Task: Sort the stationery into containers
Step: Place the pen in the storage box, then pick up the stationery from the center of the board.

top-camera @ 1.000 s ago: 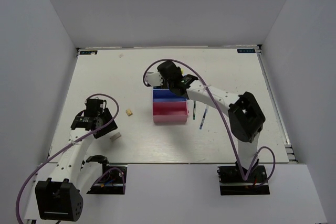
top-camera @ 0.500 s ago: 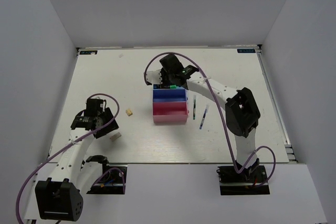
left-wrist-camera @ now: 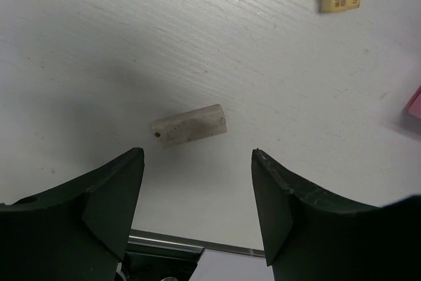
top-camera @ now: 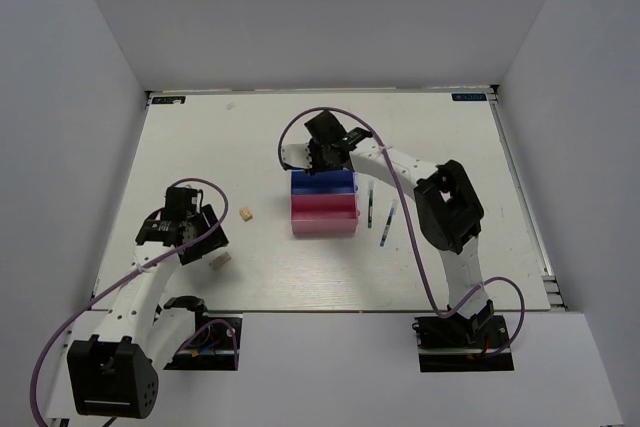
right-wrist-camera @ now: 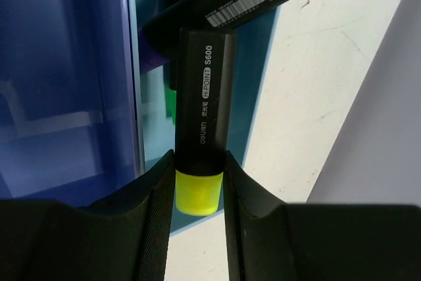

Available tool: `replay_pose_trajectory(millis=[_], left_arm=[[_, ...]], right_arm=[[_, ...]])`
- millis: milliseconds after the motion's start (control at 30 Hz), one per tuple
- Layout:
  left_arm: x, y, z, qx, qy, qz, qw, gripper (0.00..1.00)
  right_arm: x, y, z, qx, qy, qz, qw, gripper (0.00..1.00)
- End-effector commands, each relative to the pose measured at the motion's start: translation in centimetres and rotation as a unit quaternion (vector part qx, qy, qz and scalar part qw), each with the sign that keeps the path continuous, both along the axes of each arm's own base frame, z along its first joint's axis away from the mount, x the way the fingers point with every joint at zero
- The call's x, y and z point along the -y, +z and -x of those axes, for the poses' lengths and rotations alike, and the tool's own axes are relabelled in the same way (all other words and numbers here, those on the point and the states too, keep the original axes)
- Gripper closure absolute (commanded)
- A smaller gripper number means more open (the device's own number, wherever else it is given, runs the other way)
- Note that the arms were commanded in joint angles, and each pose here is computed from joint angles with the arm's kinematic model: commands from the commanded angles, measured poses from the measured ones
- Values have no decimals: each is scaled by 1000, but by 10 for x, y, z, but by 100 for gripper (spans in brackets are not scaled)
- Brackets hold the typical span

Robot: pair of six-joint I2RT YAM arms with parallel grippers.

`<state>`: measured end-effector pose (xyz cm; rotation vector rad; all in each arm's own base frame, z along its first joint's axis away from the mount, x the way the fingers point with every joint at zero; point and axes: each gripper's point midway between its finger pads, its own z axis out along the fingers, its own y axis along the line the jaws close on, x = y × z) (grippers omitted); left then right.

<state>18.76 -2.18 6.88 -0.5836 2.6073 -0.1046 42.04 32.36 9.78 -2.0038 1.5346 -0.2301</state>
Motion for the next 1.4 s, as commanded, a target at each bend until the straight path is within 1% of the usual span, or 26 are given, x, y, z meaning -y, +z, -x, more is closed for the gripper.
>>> replay_pose_trajectory(millis=[0,100,133,167,267,300,333,433,500,533,567,600,633,700,733,767,800,833,867,900,933,967,1000,1133,1200,1367], left_arm=[[6,11,-10,20,-16,9,1000,23],[7,9,-11,16,-20,0,1000,22],[7,10,-10,12,-27,-10,999,24],[6,8,-7,2,-28,-16,999,35],[4,11,-6,-10,-37,-38,999,56],[4,11,-4,-20,-40,-42,998,64],[3,10,-4,-25,-38,-48,998,64],[4,12,-6,-32,-43,-52,997,64],[8,15,-12,-25,-51,-48,997,59],[10,11,-15,-32,-59,-48,997,57],[16,17,-23,-24,-67,-43,997,56],[19,9,-25,-47,-71,-40,996,51],[23,12,-31,-42,-72,-37,996,48],[31,10,-42,-49,-73,-27,996,42],[38,10,-54,-44,-77,-21,996,40],[44,9,-61,-46,-75,-19,996,38],[51,10,-74,-38,-80,-16,996,37],[54,4,-76,-51,-71,-13,996,37],[58,13,-90,-35,-71,-22,997,37],[59,13,-95,-36,-68,-26,997,37],[60,6,-97,-47,-61,-29,997,37],[57,1,-102,-52,-51,-41,996,37],[61,6,-110,-42,-52,-39,997,37],[66,-17,-124,-67,-39,-44,996,37],[65,-23,-126,-76,-31,-53,995,37],[68,-37,-132,-84,-23,-54,995,37]], right_arm=[[-1,9,-12,9,-17,-15,1000,90],[4,8,-12,-1,-24,-14,1000,60],[5,7,-10,-7,-27,-14,1000,52],[5,12,-11,-3,-29,-18,999,48],[5,22,-14,2,-39,-33,999,38],[4,24,-14,2,-43,-37,998,33],[3,27,-14,3,-44,-43,998,31],[1,42,-16,11,-52,-61,997,31],[-1,55,-18,24,-64,-78,995,44],[-1,63,-19,27,-85,-96,991,56],[3,67,-22,33,-101,-101,989,93],[3,79,-21,39,-112,-115,986,100],[5,88,-20,32,-152,-145,977,100],[16,96,-6,4,-182,-148,972,100],[12,103,4,-26,-216,-184,959,90],[20,97,20,-63,-229,-174,956,46],[19,109,36,-94,-238,-208,944,35],[23,98,50,-123,-255,-209,936,31],[29,110,62,-132,-255,-223,932,25],[37,109,77,-146,-266,-233,924,27],[41,90,96,-180,-267,-225,920,32],[40,109,106,-185,-263,-265,909,36],[48,107,118,-190,-263,-274,906,41],[68,102,158,-221,-264,-297,891,43],[76,92,170,-232,-272,-292,887,43],[105,87,190,-216,-281,-308,883,43]])
